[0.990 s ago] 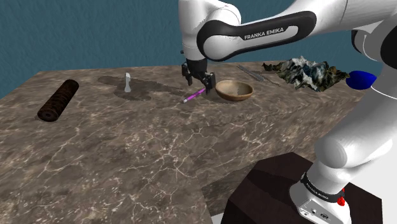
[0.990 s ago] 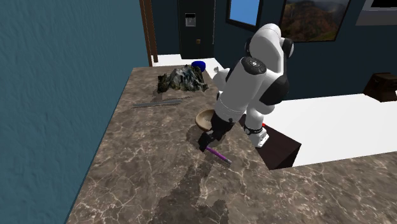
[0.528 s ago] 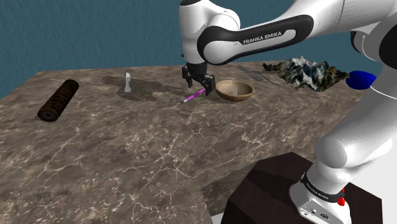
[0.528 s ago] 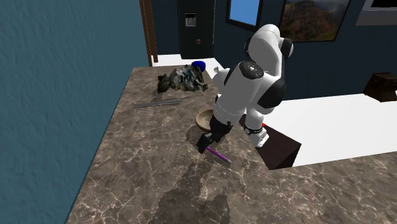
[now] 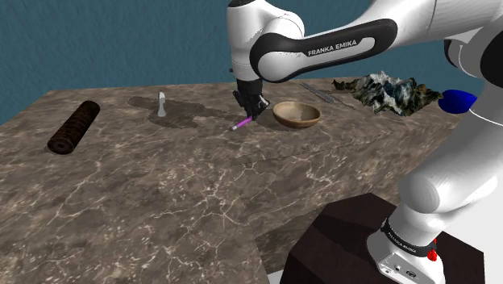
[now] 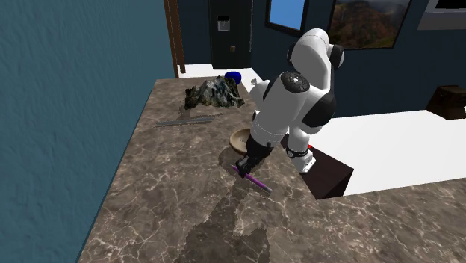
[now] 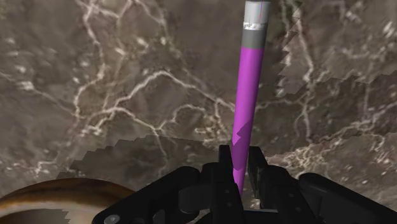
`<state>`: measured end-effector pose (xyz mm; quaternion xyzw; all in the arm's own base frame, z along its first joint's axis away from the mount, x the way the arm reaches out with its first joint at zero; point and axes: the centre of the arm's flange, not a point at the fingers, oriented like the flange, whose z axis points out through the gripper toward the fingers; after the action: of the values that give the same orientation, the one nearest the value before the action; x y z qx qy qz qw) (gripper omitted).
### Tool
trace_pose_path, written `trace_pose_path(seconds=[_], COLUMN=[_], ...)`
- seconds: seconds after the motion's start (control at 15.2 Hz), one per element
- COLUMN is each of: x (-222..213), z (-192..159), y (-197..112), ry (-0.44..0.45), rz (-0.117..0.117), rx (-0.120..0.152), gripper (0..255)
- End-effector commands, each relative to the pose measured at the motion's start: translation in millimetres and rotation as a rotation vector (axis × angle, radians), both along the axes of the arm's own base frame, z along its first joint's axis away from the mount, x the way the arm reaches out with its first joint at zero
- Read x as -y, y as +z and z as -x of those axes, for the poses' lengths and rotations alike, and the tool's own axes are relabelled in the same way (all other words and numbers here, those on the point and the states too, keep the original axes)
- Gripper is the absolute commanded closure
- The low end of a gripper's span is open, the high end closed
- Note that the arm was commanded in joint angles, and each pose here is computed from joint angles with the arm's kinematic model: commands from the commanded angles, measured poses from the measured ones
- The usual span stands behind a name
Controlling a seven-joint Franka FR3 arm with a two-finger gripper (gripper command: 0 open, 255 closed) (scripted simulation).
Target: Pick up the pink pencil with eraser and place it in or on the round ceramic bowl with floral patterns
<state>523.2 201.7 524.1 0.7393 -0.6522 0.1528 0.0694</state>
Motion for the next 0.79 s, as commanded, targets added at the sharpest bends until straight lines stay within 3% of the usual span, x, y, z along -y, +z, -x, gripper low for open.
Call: trace_pose_path(seconds=[0.0,0.2,0.73], x=[0.0,0.1,0.1], z=[0.0,0.0,0.0], y=[-0.1,-0.2,42.1], ry=[0.000,0.000,0.000], rz=[0.000,0.000,0.000], rx=[0.000,0.000,0.000], gripper=[255,255,255])
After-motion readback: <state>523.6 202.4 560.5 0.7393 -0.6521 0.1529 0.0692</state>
